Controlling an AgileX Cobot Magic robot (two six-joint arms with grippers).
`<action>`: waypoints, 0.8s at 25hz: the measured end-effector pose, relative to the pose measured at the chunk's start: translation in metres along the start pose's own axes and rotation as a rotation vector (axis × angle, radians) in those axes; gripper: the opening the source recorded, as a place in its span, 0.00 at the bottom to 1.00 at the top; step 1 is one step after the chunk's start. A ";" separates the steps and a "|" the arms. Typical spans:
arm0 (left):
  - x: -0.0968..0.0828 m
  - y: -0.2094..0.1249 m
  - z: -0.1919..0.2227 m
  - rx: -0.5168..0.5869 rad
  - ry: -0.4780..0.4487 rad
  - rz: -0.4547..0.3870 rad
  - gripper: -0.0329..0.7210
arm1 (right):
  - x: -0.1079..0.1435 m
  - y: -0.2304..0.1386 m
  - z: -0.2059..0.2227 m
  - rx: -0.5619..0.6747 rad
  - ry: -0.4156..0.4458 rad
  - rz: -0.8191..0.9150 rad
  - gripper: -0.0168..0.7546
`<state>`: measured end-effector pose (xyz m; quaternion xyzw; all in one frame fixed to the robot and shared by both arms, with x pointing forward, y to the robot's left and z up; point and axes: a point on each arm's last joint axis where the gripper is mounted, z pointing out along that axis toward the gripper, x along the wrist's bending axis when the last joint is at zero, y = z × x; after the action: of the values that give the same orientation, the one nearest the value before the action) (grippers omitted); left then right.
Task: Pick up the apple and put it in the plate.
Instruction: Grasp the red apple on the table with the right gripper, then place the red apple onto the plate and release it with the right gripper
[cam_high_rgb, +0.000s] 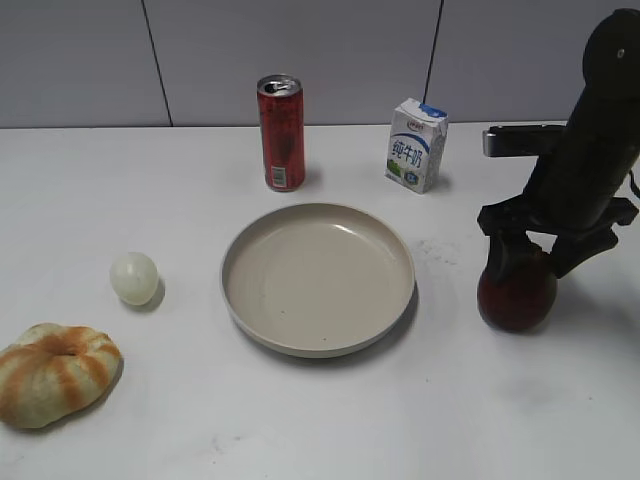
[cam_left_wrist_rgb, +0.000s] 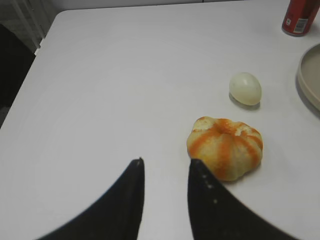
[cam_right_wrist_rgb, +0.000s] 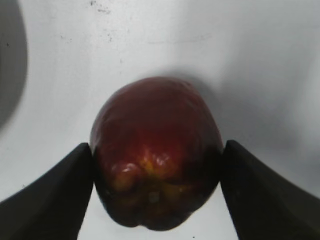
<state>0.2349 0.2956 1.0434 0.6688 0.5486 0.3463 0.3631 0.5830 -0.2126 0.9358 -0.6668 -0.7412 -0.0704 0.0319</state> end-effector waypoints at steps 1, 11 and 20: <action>0.000 0.000 0.000 0.000 0.000 0.000 0.36 | 0.000 0.000 0.000 0.000 0.000 0.000 0.75; 0.000 0.000 0.000 0.000 0.000 0.000 0.36 | 0.028 0.017 -0.042 -0.092 0.011 -0.102 0.75; 0.000 0.000 0.000 0.000 0.000 0.000 0.36 | 0.162 0.031 -0.060 -0.214 0.070 -0.446 0.75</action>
<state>0.2349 0.2956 1.0434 0.6688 0.5486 0.3463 0.3631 0.5936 -0.0584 1.0203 -0.4834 -0.8569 -0.1767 -0.0296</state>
